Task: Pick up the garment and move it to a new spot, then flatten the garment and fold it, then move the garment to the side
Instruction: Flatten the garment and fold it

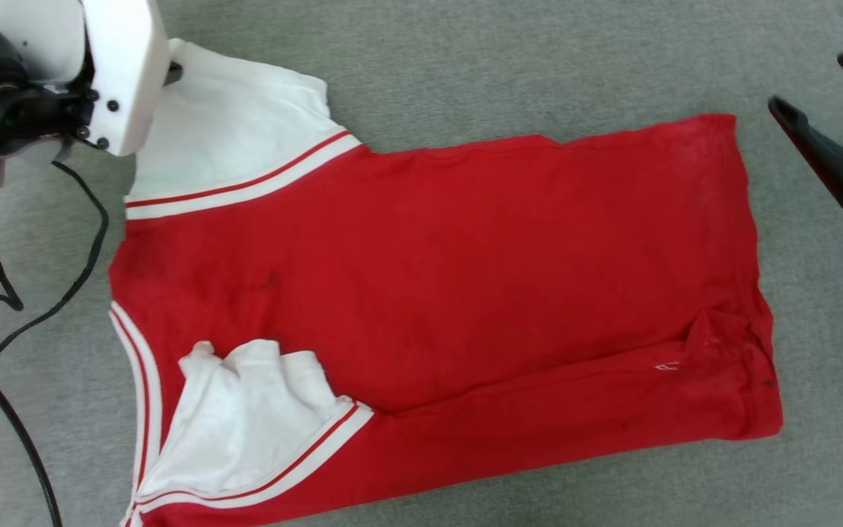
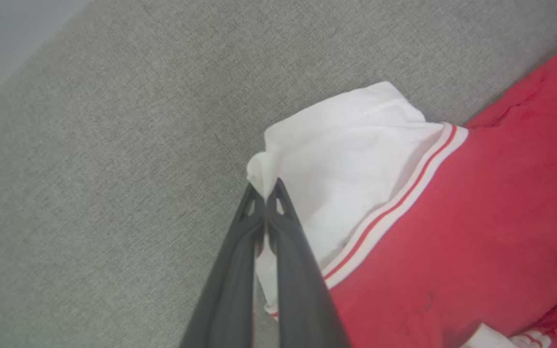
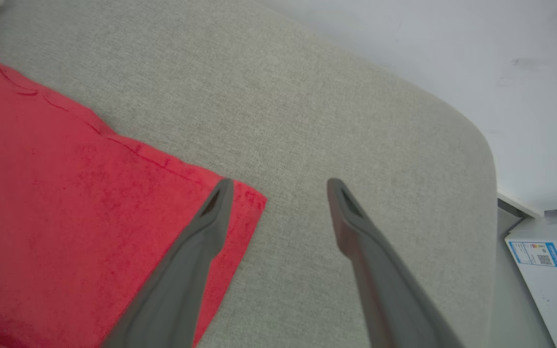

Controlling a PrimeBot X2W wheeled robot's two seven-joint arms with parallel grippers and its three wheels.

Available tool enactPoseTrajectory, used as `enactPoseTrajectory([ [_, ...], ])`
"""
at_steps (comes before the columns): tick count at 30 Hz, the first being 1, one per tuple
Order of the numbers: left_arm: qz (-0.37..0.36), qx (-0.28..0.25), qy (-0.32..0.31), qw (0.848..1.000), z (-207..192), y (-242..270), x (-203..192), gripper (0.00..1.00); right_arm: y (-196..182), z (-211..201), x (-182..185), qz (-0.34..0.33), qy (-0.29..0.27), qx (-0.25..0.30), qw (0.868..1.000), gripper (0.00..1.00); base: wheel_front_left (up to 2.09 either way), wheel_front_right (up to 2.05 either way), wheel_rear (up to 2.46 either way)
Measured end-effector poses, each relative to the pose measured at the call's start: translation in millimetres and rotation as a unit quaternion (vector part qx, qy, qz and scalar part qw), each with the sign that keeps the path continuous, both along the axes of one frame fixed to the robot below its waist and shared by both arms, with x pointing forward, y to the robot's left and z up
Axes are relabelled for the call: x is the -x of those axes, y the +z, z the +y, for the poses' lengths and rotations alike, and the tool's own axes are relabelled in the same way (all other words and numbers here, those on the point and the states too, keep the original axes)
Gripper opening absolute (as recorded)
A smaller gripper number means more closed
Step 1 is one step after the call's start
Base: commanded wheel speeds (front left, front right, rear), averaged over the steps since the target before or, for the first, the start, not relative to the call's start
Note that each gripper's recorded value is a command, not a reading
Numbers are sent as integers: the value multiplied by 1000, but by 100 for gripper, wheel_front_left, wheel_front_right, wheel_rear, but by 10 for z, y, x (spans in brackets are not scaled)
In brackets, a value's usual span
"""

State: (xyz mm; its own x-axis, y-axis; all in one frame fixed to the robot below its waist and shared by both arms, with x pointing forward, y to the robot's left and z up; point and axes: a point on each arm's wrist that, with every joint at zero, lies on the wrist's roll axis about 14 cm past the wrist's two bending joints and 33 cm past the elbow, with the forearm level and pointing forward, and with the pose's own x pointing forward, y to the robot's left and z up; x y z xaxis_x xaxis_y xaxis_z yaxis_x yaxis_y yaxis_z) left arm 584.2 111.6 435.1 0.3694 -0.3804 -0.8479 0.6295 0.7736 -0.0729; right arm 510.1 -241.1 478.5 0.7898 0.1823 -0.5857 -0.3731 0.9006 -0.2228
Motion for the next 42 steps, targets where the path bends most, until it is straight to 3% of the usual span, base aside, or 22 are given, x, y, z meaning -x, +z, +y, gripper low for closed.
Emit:
enactPoseTrajectory([
  [4, -15, 4, -5, 1000, 15, 108, 54, 0, -249, -46, 75, 127, 1, 22, 992, 100, 0, 0, 0],
  [9, -22, 2, -16, 1000, 32, 111, 118, 0, -444, -70, 40, 219, -4, 43, 975, 100, 0, 0, 0],
  [18, -18, 4, -26, 999, 42, -57, 168, 0, -1052, 127, 53, 308, 10, 52, 950, 100, 0, 0, 0],
  [23, -17, 1, -31, 999, 52, -116, 192, 0, -1202, 196, 83, 317, 20, 43, 947, 100, 0, 0, 0],
  [24, -19, 3, -31, 999, 48, -107, 194, 0, -1200, 198, 76, 311, 21, 41, 949, 25, 0, 0, 0],
  [25, -23, 4, -32, 999, 41, -90, 196, 0, -1190, 201, 68, 305, 21, 36, 952, 0, 0, 0, 0],
  [33, -61, 13, -28, 998, 105, 181, 304, 0, -891, 281, 37, 224, 28, -2, 974, 0, 0, 0, 0],
  [42, -95, 22, -36, 995, 215, 509, 813, 0, -475, 228, 304, 149, 37, -29, 988, 0, 0, 0, 0],
])
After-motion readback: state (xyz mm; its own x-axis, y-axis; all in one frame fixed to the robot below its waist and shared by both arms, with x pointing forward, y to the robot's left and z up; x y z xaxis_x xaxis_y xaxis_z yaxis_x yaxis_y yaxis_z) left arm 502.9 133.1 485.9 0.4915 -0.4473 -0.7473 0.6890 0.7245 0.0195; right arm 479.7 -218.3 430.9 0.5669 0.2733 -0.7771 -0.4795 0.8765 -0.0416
